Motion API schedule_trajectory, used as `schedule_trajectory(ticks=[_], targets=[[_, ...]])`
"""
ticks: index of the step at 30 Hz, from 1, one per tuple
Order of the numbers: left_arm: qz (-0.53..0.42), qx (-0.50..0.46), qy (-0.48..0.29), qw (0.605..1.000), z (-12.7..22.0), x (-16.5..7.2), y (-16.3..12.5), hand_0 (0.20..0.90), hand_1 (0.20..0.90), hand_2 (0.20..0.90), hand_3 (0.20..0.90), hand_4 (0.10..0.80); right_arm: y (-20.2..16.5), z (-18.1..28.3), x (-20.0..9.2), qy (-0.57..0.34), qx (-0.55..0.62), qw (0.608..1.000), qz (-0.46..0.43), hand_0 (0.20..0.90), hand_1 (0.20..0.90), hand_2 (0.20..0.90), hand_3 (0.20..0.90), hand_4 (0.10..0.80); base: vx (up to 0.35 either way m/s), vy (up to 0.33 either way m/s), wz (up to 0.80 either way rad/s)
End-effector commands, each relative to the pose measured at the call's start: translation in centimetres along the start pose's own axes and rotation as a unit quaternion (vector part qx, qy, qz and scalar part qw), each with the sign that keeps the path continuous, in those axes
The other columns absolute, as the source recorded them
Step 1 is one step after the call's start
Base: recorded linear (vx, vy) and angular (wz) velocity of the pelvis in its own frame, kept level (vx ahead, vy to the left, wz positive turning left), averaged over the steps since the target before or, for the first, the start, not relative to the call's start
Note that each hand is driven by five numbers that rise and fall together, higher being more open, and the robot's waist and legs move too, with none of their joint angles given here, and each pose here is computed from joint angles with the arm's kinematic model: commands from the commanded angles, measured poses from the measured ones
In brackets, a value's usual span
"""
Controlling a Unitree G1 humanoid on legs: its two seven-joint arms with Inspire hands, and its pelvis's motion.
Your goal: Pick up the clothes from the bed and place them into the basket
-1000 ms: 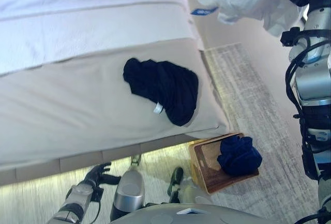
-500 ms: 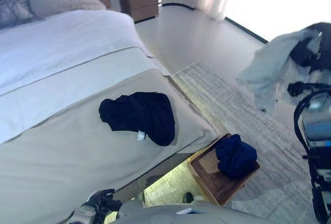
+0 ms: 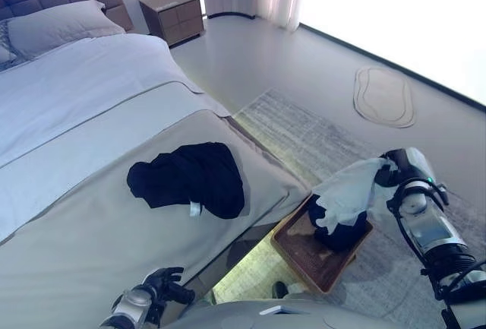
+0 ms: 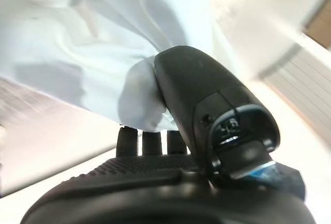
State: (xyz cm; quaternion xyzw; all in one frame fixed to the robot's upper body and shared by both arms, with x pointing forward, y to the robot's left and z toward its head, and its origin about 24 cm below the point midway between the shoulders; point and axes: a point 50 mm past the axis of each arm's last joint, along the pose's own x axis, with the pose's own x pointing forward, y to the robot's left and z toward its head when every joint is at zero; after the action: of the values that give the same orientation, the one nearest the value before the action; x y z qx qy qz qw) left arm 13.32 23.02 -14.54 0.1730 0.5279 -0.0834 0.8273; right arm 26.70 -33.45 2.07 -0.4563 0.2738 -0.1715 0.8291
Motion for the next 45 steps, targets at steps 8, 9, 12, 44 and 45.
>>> schedule_trajectory(ticks=[8, 9, 12, 44, 45], targets=[[0.059, -0.028, -0.17, 0.983, 12.1, -0.6, 4.3, 0.9, 0.9, 0.9, 0.9, 0.8, -7.3, 7.6, 3.8, -0.003, -0.004, 0.992, -0.129, 0.846, 0.846, 0.846, 0.837, 0.737, -0.282, -0.115, -0.02], [0.058, -0.027, -0.185, 0.981, 12.9, -0.8, 4.5, 0.9, 0.9, 0.9, 0.9, 0.8, -7.4, 7.7, 4.0, 0.003, -0.002, 0.991, -0.133, 0.9, 0.9, 0.9, 0.9, 0.8, -0.162, -0.113, -0.09], [0.05, -0.028, -0.212, 0.976, 14.0, -1.2, 4.7, 0.9, 0.9, 0.9, 0.9, 0.8, -8.4, 8.5, 4.1, 0.003, 0.016, 0.987, -0.16, 0.9, 0.9, 0.9, 0.9, 0.8, -0.117, -0.022, 0.01], [0.056, -0.153, -0.105, 0.981, 4.2, -0.3, 2.6, 0.9, 0.9, 0.9, 0.9, 0.8, -7.4, 18.4, -2.2, -0.324, -0.02, 0.94, -0.108, 0.9, 0.9, 0.9, 0.9, 0.8, 0.078, 0.079, 0.08], [0.051, -0.149, -0.1, 0.982, 4.0, -0.2, 2.4, 0.9, 0.9, 0.9, 0.9, 0.8, -7.1, 18.7, -2.3, -0.328, -0.029, 0.939, -0.101, 0.9, 0.9, 0.9, 0.9, 0.8, 0.13, 0.233, 0.45]])
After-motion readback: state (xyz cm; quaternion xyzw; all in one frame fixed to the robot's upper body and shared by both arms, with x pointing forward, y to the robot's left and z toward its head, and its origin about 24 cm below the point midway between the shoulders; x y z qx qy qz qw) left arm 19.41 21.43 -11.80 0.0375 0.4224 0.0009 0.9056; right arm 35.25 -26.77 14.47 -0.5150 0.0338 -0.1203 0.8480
